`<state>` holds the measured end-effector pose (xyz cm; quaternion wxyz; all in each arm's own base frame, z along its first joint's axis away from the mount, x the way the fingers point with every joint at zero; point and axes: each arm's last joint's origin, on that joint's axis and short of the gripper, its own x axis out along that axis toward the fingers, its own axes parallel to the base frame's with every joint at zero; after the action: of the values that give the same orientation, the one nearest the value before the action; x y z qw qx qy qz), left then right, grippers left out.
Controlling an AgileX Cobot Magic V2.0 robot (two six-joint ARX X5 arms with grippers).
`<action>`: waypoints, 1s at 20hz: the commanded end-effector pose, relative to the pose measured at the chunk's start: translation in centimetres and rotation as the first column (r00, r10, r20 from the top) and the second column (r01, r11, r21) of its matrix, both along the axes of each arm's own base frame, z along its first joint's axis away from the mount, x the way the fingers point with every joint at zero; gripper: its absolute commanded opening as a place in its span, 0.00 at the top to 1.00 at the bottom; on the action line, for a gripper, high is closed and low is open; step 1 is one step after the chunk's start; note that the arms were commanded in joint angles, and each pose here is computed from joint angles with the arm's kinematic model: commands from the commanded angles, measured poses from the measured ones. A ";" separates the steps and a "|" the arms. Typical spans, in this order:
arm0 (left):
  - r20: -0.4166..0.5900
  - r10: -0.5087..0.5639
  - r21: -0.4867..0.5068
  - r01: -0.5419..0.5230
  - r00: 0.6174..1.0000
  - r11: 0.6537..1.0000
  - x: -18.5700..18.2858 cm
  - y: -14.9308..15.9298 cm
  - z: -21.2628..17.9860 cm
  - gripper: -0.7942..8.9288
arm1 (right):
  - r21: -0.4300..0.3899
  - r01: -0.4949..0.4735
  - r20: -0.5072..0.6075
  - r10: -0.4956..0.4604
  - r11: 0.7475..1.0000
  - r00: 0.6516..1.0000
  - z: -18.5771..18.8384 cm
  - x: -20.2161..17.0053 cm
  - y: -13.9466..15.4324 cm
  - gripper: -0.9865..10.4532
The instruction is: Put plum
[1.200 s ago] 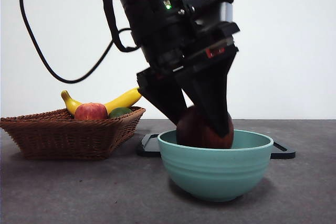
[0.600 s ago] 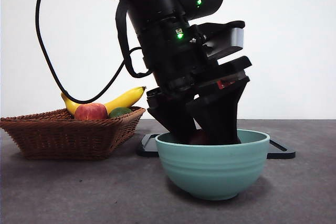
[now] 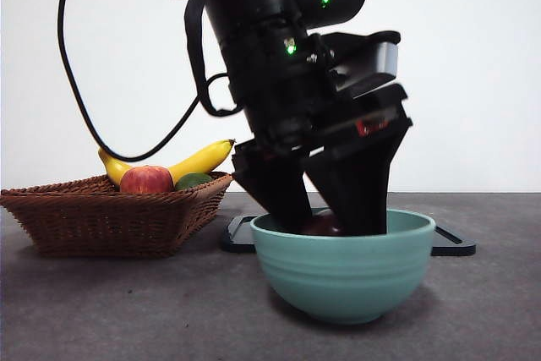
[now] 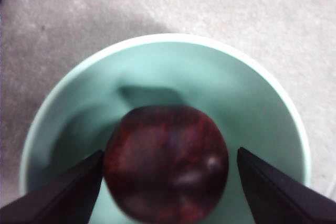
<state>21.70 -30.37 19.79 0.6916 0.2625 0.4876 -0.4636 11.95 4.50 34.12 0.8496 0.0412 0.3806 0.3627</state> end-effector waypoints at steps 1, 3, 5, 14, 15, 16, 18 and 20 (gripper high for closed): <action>0.018 -0.010 -0.020 0.011 1.000 1.000 0.2 -1.0 1.6 0.50 | 0.009 -0.001 0.017 0.001 1.000 1.000 0.5 0.1 0.1 0.57; 0.028 -0.009 -0.035 0.010 1.000 0.999 0.5 -1.3 3.2 0.50 | 0.009 -0.001 0.017 0.001 1.000 1.000 0.5 0.1 0.1 0.57; 0.047 -0.006 -0.060 0.008 0.999 0.998 0.7 -1.5 5.1 0.50 | 0.009 -0.001 0.017 0.001 1.000 1.000 0.5 0.1 0.1 0.57; 0.219 0.224 -0.336 -0.142 0.950 0.931 2.2 6.4 16.6 0.50 | 0.000 -0.013 0.029 0.013 1.000 0.999 0.5 0.1 0.1 0.57; 0.234 0.262 -0.361 -0.166 0.936 0.917 2.2 7.9 17.8 0.50 | 0.000 -0.013 0.029 0.013 1.000 0.999 0.5 0.1 0.1 0.57; 0.245 0.300 -0.389 -0.189 0.922 0.901 2.2 9.6 18.9 0.50 | 0.000 -0.013 0.029 0.013 1.000 0.999 0.5 0.1 0.1 0.57; 0.252 0.363 -0.434 -0.230 0.897 0.871 1.9 12.6 20.8 0.50 | 0.000 -0.013 0.029 0.013 1.000 0.999 0.5 0.1 0.1 0.57; 0.251 0.428 -0.440 -0.291 0.868 0.849 1.2 15.6 22.0 0.50 | -0.002 -0.014 0.032 0.014 1.000 0.999 0.6 0.1 0.1 0.57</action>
<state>22.90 -14.58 41.23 0.8775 0.1041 0.3059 -0.3542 11.95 4.50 34.12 0.8497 0.0394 0.3798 0.3635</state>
